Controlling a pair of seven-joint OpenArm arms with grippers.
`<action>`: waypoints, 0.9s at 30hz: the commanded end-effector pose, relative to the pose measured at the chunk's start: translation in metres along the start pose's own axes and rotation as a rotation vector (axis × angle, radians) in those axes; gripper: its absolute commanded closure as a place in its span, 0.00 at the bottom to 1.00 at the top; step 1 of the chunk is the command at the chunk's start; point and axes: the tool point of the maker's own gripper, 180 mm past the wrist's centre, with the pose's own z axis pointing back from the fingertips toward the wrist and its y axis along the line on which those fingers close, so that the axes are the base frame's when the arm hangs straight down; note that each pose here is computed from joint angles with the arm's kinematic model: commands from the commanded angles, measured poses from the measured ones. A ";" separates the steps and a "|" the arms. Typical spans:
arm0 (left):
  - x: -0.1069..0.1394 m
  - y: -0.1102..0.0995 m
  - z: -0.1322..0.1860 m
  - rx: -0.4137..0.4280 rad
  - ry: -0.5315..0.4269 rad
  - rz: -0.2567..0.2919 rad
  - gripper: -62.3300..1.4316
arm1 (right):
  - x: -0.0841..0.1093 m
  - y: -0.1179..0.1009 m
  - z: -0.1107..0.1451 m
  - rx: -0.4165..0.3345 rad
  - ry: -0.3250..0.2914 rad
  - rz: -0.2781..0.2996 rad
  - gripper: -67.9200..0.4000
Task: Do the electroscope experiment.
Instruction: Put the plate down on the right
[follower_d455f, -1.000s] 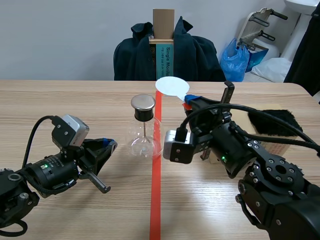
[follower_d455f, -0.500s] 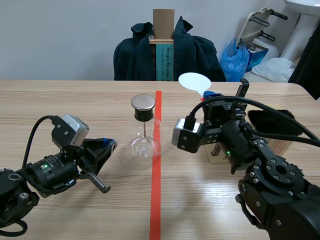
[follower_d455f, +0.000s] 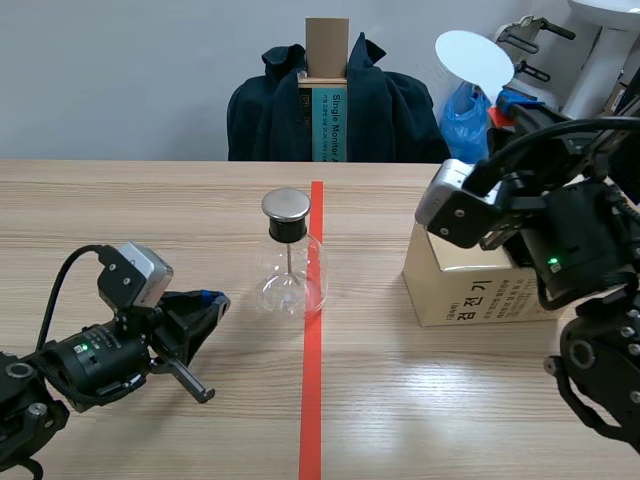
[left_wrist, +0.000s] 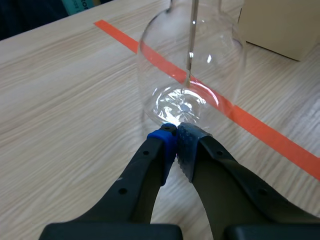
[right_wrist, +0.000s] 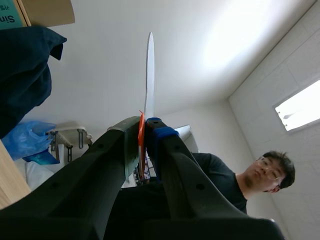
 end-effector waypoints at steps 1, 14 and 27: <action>0.020 -0.001 0.007 -0.015 -0.054 -0.027 0.93 | -0.007 0.003 0.005 0.012 0.020 0.010 0.98; 0.098 -0.064 0.088 -0.212 -0.124 -0.126 0.07 | -0.022 0.076 0.060 0.246 0.102 -0.010 0.98; 0.133 -0.079 0.125 -0.201 -0.078 -0.116 0.00 | -0.022 0.112 0.069 0.319 0.139 -0.029 0.95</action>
